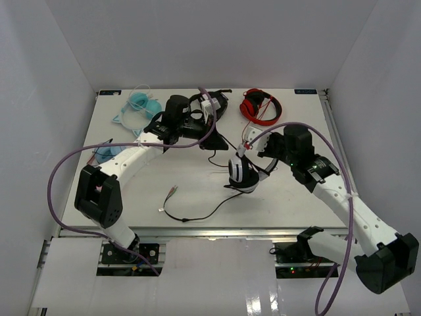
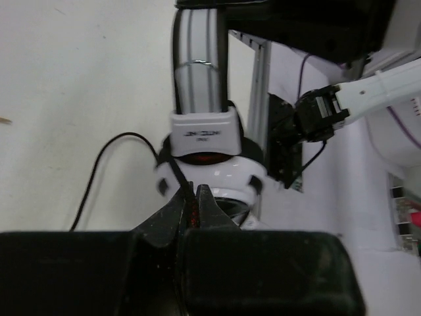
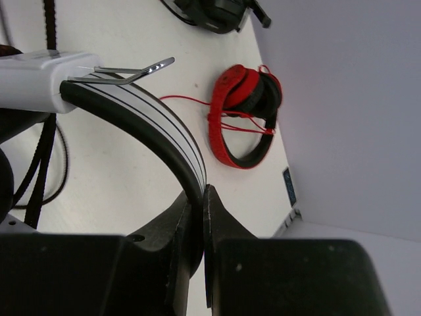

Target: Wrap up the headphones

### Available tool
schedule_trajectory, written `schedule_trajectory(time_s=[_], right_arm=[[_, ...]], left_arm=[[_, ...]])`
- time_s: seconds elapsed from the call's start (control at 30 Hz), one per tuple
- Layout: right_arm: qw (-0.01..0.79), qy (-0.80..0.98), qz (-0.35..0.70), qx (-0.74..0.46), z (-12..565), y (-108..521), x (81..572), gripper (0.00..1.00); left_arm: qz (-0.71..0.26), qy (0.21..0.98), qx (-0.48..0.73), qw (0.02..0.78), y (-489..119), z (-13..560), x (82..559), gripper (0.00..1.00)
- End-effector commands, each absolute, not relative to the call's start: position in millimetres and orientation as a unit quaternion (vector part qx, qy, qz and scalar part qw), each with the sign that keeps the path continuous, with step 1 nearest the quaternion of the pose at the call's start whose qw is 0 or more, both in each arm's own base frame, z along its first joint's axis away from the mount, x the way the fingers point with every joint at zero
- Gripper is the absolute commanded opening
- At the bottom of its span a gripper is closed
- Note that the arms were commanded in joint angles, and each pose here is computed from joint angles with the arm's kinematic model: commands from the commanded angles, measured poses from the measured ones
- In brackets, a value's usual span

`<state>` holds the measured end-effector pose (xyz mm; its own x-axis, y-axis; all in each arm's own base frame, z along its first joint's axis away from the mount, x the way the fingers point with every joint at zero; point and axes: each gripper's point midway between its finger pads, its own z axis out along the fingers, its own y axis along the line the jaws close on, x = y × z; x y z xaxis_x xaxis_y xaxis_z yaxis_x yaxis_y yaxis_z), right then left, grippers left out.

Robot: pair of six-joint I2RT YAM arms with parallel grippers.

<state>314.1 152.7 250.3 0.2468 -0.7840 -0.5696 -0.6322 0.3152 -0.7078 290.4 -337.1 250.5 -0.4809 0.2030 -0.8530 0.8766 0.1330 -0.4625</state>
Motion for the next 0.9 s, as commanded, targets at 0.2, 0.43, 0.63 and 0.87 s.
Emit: schedule_trajectory(time_s=[0.2, 0.43, 0.63, 0.87], right_arm=[[0.62, 0.668, -0.242, -0.334, 306.6, 116.9, 378.9, 0.08], [0.634, 0.721, -0.162, -0.227, 319.3, 134.9, 402.3, 0.08], [0.628, 0.765, -0.046, -0.139, 325.0, 140.5, 409.3, 0.08], [0.626, 0.769, 0.095, -0.091, 348.1, 147.9, 408.6, 0.08]], left_arm=[[-0.626, 0.688, 0.319, 0.181, -346.8, 306.6, 245.6, 0.13], [-0.637, 0.693, 0.296, 0.163, -375.9, 290.8, 227.3, 0.41], [-0.607, 0.694, 0.302, 0.244, -399.0, 282.2, 235.1, 0.53], [-0.539, 0.684, 0.337, 0.357, -417.1, 257.4, 224.6, 0.56]])
